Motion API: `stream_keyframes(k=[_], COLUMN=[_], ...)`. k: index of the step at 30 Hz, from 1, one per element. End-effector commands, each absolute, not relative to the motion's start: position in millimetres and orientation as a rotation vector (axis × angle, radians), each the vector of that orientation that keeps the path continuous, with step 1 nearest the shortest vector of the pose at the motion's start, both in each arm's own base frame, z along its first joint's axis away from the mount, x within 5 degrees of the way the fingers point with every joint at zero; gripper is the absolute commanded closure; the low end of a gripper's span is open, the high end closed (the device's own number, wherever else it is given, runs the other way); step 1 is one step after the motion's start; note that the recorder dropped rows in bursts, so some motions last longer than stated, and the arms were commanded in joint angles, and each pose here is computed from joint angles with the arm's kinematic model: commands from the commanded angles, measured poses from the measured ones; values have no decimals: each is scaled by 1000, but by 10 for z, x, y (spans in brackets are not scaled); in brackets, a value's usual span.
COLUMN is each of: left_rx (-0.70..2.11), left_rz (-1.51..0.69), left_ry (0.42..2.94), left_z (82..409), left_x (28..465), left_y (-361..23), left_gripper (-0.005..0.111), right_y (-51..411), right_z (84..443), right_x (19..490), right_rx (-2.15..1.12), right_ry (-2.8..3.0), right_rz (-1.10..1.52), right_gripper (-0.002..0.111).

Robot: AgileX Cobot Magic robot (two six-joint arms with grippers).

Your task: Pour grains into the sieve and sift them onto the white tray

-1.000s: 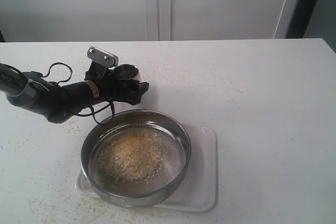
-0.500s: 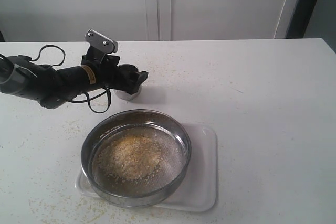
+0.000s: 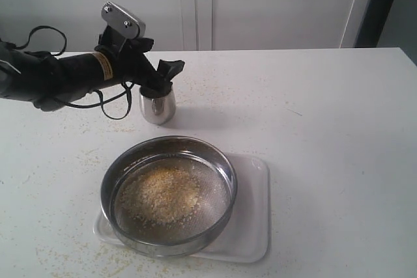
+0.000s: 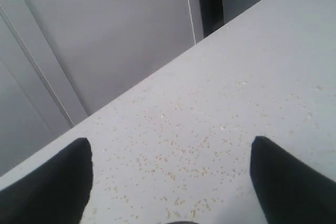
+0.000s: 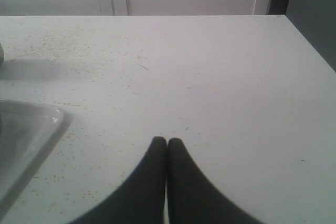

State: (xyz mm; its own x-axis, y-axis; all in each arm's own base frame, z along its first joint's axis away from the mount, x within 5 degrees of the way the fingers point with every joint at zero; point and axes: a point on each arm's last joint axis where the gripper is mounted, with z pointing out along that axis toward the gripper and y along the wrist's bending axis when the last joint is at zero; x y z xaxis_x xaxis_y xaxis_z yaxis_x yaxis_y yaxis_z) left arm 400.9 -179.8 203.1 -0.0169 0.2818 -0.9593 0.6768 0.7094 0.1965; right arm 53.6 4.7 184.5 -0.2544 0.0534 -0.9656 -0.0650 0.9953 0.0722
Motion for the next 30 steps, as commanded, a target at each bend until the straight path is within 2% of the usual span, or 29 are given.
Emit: stream_keyframes(k=[1, 8, 18, 24, 27, 30], left_rx=[846, 891, 732, 634, 675, 662], left_rz=[-323, -113, 94, 398, 578, 633], left_ry=[1576, 1653, 1887, 2128, 2243, 2392], left_z=[2245, 2506, 2810, 2963, 2977, 2949], left_x=[3938, 3862, 3699, 3554, 3455, 3345], left_y=[-1780, -1620, -1299, -975, -820, -677], left_gripper=[47, 107, 107, 107, 107, 107], right_y=[46, 46, 46, 46, 46, 46], right_z=[1829, 1829, 1829, 1829, 1829, 1829], right_x=[535, 535, 535, 535, 535, 535], right_rx=[-10, -10, -10, -10, -10, -10], right_ry=[1821, 1821, 1821, 1821, 1821, 1821], right_rz=[111, 111, 111, 111, 111, 111], right_gripper=[108, 108, 108, 108, 108, 108])
